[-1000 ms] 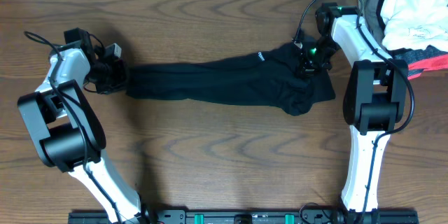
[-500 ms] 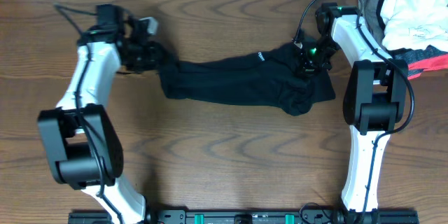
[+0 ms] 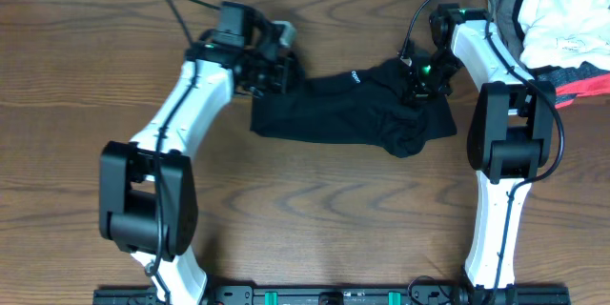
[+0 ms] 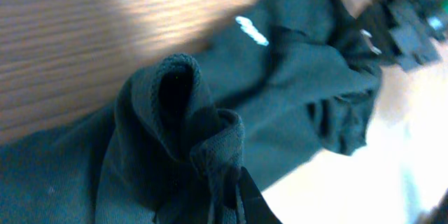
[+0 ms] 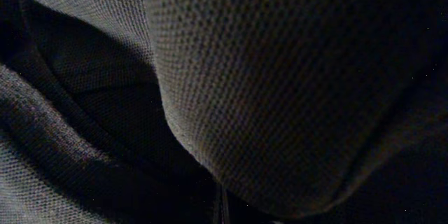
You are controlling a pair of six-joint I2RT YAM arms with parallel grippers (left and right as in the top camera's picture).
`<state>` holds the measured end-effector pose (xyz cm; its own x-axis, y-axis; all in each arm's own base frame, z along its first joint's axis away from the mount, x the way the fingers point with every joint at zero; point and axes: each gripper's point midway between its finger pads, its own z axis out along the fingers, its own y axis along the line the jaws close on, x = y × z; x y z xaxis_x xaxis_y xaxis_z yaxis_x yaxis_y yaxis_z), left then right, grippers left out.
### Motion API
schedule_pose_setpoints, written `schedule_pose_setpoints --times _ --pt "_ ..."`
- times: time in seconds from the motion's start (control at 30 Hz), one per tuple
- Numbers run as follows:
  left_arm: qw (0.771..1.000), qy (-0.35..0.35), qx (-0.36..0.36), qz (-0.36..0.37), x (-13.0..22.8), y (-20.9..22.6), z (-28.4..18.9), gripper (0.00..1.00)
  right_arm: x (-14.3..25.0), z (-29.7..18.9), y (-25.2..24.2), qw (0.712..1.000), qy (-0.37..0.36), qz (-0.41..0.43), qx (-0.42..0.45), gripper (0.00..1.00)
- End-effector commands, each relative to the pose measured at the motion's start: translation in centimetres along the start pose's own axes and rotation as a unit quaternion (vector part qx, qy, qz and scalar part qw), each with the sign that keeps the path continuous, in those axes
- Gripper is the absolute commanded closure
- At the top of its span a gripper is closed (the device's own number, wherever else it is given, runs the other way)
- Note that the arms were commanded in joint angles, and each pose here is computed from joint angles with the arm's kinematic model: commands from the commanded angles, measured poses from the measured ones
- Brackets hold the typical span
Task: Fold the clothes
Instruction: 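Grasp the strip's left end and fold it rightward with the left gripper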
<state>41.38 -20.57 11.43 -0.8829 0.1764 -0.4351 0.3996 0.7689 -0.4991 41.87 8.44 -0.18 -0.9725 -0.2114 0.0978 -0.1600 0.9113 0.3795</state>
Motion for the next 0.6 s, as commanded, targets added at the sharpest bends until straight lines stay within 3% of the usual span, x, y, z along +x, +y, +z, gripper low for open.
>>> schedule_pose_setpoints --times 0.0,0.47,0.5,0.53,0.57 --pt "0.999 -0.004 0.027 0.026 -0.6 -3.2 0.2 0.94 0.8 1.6 -0.8 1.000 0.021 0.007 0.018 0.99" --pt "0.996 -0.026 0.007 0.084 -1.2 -6.9 3.0 0.94 0.7 1.7 -0.6 1.000 0.021 0.004 0.019 0.99" --pt "0.996 -0.024 0.008 0.086 -1.1 -7.2 3.1 0.81 0.7 1.7 -0.6 1.000 0.021 0.004 0.019 0.99" --pt "0.996 -0.023 0.009 0.088 -1.0 -7.4 3.2 0.50 0.7 1.7 -0.6 1.000 0.021 0.004 0.019 0.99" --pt "0.996 -0.022 0.011 0.090 -1.0 -7.6 3.3 0.28 0.7 1.7 -0.6 1.000 0.021 0.004 0.019 0.99"
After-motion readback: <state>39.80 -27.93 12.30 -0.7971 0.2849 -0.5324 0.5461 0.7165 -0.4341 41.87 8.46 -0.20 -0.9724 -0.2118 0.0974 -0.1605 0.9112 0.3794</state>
